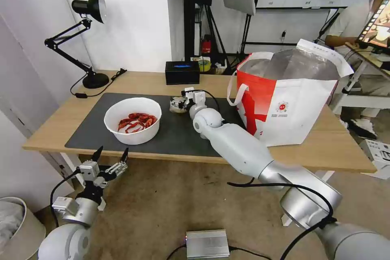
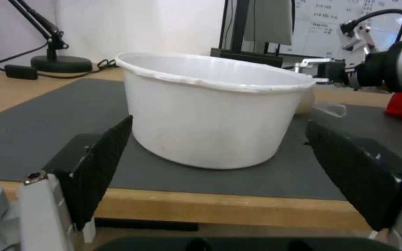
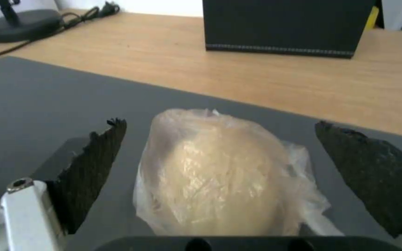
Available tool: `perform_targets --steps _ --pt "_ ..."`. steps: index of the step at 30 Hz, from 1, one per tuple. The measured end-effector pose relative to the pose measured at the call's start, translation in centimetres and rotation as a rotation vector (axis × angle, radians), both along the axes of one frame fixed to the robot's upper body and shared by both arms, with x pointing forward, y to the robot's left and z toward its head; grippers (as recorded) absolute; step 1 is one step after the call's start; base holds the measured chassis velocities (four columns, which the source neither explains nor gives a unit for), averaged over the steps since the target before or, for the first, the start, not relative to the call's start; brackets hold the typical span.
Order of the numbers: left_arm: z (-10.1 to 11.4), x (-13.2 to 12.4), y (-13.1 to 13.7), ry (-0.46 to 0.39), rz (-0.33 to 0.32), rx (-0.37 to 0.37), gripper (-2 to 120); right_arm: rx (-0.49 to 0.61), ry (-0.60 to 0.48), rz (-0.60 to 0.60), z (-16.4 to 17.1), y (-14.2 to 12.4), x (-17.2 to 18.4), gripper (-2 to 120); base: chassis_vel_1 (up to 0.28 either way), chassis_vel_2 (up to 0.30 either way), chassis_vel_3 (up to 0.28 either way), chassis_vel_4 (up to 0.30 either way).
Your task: Pick up the trash from the table and place it into the takeout bag.
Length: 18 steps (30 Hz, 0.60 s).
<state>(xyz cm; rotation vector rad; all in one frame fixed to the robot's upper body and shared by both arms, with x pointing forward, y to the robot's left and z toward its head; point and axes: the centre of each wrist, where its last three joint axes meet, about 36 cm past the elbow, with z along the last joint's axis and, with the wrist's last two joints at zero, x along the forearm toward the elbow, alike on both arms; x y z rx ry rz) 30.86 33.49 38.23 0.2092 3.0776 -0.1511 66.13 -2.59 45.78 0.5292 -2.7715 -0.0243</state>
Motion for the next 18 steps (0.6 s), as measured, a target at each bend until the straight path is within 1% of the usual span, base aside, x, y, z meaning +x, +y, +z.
perform_targets --steps 8,12,14,15,17,18 --pt "0.01 0.0 -0.15 -0.002 0.0 -0.003 100 -0.017 0.015 -0.013 -0.33 0.08 0.32 100 0.0 0.0 0.0 0.0" --pt "-0.04 -0.01 -0.25 -0.002 0.002 -0.003 100 -0.025 0.035 -0.018 -0.48 0.14 0.34 96 0.0 0.0 0.0 0.0" --pt "-0.1 0.0 -0.3 -0.001 0.002 -0.004 100 -0.027 0.042 -0.017 -0.69 0.21 0.23 86 0.0 0.0 0.0 0.0" --pt "-0.1 0.0 -0.3 -0.001 0.002 -0.004 100 -0.027 0.042 -0.017 -0.69 0.21 0.23 86 0.0 0.0 0.0 0.0" --pt "-0.13 0.0 -0.34 -0.001 0.003 -0.005 100 -0.03 0.045 -0.019 -0.84 0.23 0.23 77 0.0 0.0 0.0 0.0" --pt "-0.13 0.0 -0.34 -0.001 0.003 -0.005 100 -0.03 0.045 -0.019 -0.84 0.23 0.23 77 0.0 0.0 0.0 0.0"
